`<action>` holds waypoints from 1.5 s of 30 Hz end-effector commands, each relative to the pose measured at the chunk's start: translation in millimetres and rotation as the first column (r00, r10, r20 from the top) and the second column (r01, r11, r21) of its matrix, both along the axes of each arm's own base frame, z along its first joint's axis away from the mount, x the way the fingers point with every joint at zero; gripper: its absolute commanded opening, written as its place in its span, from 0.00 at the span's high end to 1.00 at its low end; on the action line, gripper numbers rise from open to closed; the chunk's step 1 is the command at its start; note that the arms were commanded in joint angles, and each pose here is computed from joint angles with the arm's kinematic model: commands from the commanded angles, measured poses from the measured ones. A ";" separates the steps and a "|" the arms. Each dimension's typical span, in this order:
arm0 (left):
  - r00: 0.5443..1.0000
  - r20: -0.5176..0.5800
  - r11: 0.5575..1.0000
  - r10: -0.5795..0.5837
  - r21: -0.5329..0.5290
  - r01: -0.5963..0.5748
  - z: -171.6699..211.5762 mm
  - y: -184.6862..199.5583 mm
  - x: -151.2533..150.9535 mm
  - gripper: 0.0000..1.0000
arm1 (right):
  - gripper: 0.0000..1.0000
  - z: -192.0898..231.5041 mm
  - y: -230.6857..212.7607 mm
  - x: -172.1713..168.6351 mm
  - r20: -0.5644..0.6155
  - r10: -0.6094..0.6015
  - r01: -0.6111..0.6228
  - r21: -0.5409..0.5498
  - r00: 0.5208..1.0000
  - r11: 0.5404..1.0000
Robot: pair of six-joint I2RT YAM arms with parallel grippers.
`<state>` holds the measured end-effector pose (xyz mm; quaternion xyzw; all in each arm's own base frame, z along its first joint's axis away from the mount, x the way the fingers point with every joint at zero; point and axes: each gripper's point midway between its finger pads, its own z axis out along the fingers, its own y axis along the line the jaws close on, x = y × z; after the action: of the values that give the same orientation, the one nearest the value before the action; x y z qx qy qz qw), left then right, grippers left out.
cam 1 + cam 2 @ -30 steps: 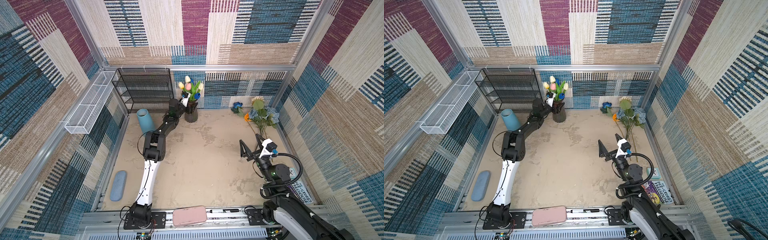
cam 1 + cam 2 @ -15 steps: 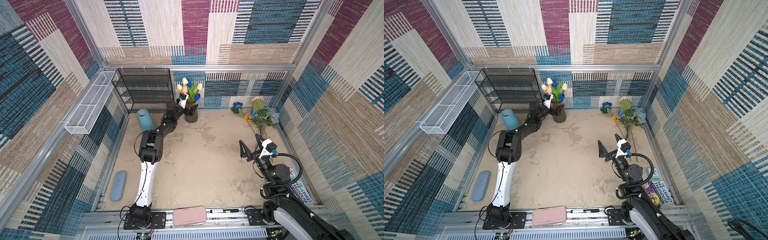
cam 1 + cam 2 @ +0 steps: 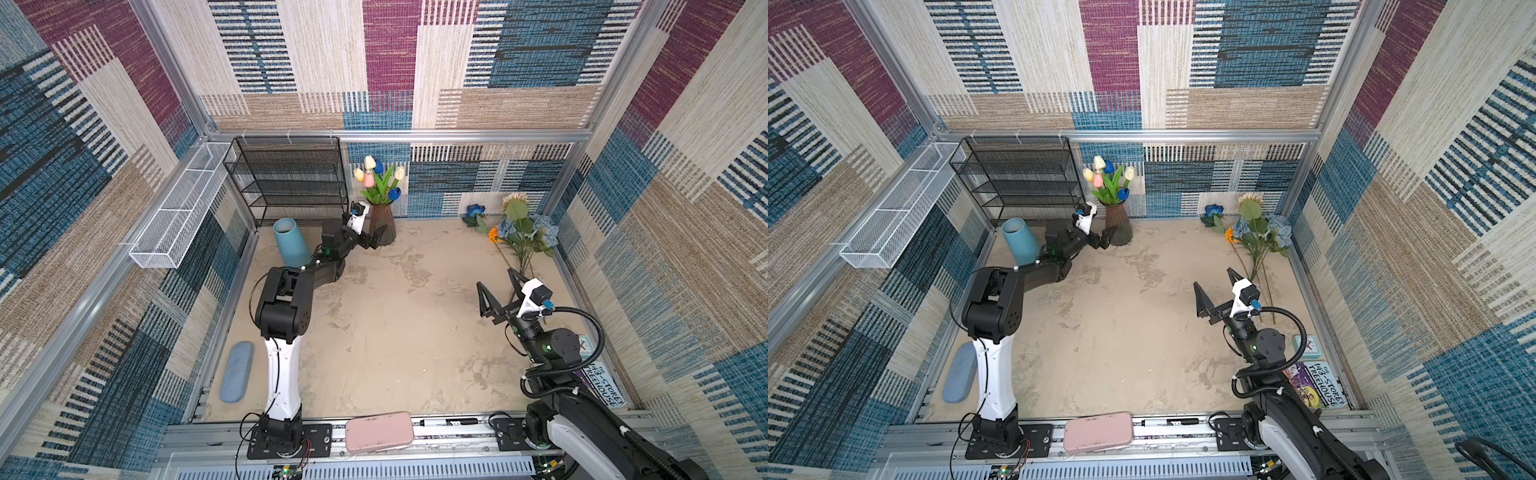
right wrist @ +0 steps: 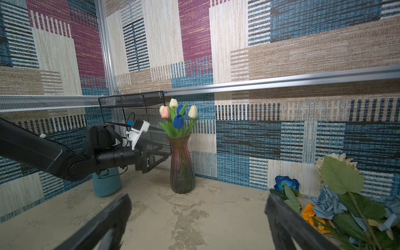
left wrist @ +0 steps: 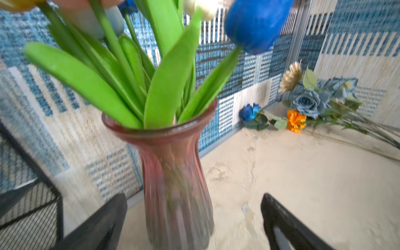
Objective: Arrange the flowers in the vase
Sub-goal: 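Move the left gripper over to the light blue cylindrical vase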
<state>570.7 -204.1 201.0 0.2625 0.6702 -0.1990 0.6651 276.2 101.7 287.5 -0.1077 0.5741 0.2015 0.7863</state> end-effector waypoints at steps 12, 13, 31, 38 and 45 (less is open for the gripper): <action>0.877 0.211 0.901 0.432 -0.077 -0.426 67.1 158.0 -160.2 0.01 | 0.00 8.0 18.0 -10.1 0.065 0.104 -0.101 -0.050 0.992 0.994; 0.862 0.202 0.884 0.466 -0.068 -0.462 65.6 172.5 -162.0 0.01 | 0.00 7.3 17.8 -9.3 0.062 0.103 -0.100 -0.048 0.993 0.994; 0.836 0.120 0.844 0.535 -0.031 -0.536 48.1 260.3 -111.1 0.01 | 0.00 5.3 17.0 -5.6 0.045 0.092 -0.090 -0.050 0.995 0.995; 0.857 0.095 0.862 0.506 -0.020 -0.506 35.6 259.6 -89.6 0.01 | 0.00 5.4 18.6 -4.4 0.040 0.100 -0.097 -0.052 0.994 0.994; 0.854 0.087 0.858 0.513 -0.022 -0.513 28.6 266.5 -65.6 0.01 | 0.00 4.2 21.0 -3.4 0.034 0.112 -0.110 -0.056 0.993 0.992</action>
<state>498.3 63.4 225.7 0.0773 0.6931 0.0019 0.7167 275.8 120.5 280.6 -0.1582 0.5746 0.2230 0.7714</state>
